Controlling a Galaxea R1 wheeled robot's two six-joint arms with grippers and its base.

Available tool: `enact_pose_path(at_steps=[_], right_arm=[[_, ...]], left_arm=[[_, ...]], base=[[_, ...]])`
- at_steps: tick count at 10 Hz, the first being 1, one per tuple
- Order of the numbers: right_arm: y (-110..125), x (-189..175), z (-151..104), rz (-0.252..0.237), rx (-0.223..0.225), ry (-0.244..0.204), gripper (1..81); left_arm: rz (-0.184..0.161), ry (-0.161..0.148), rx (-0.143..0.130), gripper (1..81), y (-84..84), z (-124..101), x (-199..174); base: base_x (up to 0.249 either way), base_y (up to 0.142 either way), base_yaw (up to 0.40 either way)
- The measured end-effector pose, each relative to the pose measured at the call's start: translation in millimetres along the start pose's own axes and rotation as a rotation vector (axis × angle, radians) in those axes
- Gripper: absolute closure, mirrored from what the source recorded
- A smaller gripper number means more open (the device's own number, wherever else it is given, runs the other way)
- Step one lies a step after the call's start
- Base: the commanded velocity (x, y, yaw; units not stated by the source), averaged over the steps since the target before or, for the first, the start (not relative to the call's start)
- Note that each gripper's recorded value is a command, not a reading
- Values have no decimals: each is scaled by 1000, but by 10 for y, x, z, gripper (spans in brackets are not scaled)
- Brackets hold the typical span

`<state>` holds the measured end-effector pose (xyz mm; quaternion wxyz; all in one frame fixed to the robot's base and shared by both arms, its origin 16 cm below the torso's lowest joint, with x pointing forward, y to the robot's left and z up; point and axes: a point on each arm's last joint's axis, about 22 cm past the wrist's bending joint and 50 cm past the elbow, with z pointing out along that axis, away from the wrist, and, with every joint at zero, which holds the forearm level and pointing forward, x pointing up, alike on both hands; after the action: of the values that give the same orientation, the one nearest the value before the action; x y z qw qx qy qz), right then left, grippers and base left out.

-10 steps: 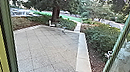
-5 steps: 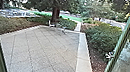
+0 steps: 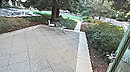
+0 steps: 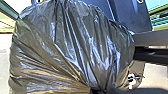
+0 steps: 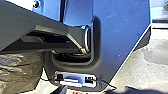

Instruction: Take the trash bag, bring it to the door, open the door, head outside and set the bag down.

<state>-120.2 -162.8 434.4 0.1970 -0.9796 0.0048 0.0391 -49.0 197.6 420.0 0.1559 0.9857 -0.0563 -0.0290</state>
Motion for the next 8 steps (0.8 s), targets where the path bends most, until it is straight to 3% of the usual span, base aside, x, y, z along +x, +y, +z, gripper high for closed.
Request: enact_pose_path(at_steps=[2, 3, 8], right_arm=[[-40, 27, 11, -1, 6, 2, 10], [-117, 53, 31, -1, 17, 6, 10], [-31, 47, 8, -2, 5, 3, 10]], left_arm=[[0, 3, 0, 811, 0, 0, 12], [1, 6, 12, 811, -80, -20, 55], [2, 8, 2, 811, -6, -2, 70]], base=[[102, 0, 0], [102, 0, 0], [102, 0, 0]])
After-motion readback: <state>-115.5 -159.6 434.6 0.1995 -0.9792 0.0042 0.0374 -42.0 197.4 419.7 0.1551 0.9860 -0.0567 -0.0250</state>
